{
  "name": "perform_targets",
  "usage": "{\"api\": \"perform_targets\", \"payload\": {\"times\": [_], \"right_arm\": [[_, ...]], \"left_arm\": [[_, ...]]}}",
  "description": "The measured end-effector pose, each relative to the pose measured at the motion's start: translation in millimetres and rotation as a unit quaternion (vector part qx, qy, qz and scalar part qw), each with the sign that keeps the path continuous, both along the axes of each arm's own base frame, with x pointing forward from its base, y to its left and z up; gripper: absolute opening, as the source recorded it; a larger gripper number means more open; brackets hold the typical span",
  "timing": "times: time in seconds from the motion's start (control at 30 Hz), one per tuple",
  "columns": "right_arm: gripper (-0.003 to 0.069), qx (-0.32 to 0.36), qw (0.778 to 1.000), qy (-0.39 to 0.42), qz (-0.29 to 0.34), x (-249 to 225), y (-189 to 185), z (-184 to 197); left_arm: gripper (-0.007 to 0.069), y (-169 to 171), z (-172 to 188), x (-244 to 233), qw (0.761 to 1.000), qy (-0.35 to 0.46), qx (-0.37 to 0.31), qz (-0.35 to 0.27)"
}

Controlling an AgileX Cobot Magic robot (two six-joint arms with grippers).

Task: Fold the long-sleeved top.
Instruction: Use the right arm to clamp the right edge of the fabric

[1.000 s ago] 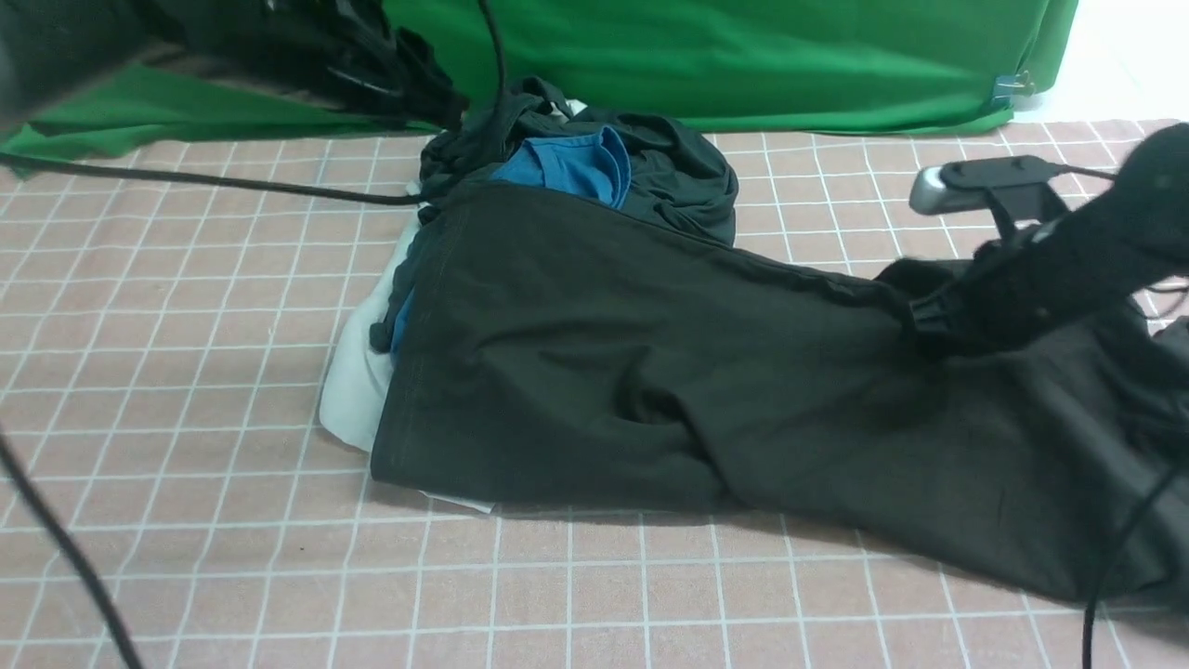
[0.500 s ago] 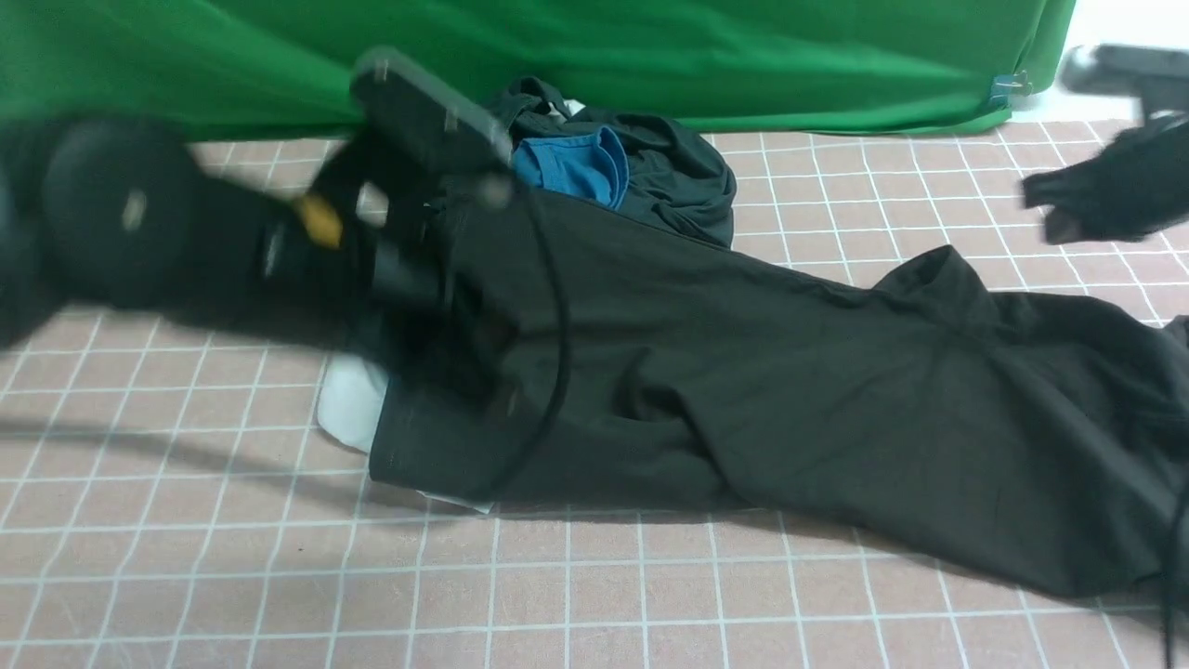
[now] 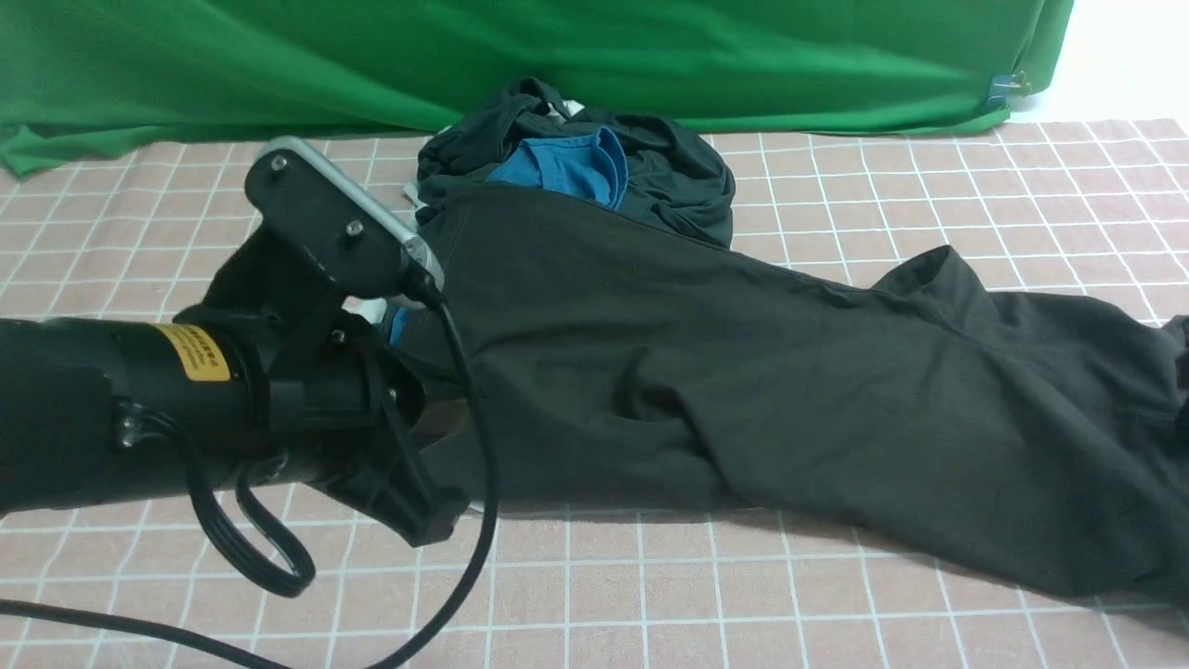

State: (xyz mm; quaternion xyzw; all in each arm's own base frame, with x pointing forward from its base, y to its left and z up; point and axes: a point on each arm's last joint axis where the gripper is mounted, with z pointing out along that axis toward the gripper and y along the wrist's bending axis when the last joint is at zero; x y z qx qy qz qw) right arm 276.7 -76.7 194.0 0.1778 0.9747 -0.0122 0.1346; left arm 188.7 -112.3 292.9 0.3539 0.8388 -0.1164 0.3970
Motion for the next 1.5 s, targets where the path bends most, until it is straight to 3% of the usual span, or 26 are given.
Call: {"api": "perform_targets", "payload": {"times": [0.1,0.33,0.6,0.67,0.7,0.77,0.8,0.93,1.23,1.5], "right_arm": [[0.0671,-0.001,1.000,-0.003,-0.011,-0.2,-7.3,-20.5],[0.0546,-0.024,0.998,-0.049,0.015,12.2,-11.8,-30.7],[0.0517,-0.031,0.998,-0.052,0.029,17.2,-13.3,-40.3],[0.0456,-0.027,0.998,-0.043,0.029,17.1,-13.3,-45.1],[0.0386,-0.027,0.998,-0.041,0.029,17.2,-13.4,-46.2],[0.0343,-0.027,0.998,-0.041,0.029,17.4,-13.4,-46.4],[0.0223,-0.028,0.998,-0.043,0.032,17.8,-13.5,-46.3],[0.0054,-0.030,0.998,-0.043,0.036,18.0,-13.3,-46.1],[0.0039,-0.054,0.996,-0.058,0.051,13.3,-14.4,-26.2],[0.0050,-0.078,0.995,-0.050,0.041,14.0,-21.0,-31.4]], "left_arm": [[0.0018,-0.5,0.2,-0.2,1.000,0.003,-0.005,0.001],[0.0018,-0.9,0.2,-0.4,1.000,0.003,-0.006,0.001],[0.0018,-0.8,0.4,-0.5,1.000,0.003,-0.006,0.001],[0.0018,-0.8,0.4,-0.5,1.000,0.003,-0.006,0.001],[0.0018,-0.8,0.4,-0.5,1.000,0.002,-0.006,0.001],[0.0018,-0.8,0.4,-0.5,1.000,0.002,-0.006,0.001],[0.0018,-0.8,0.4,-0.5,1.000,0.002,-0.006,0.001],[0.0018,-1.1,0.4,-0.7,1.000,0.003,-0.006,0.000],[0.0018,-1.1,0.4,-0.7,1.000,0.003,-0.006,0.000],[0.0018,-1.4,0.5,-0.8,1.000,0.005,-0.010,0.001]]}}
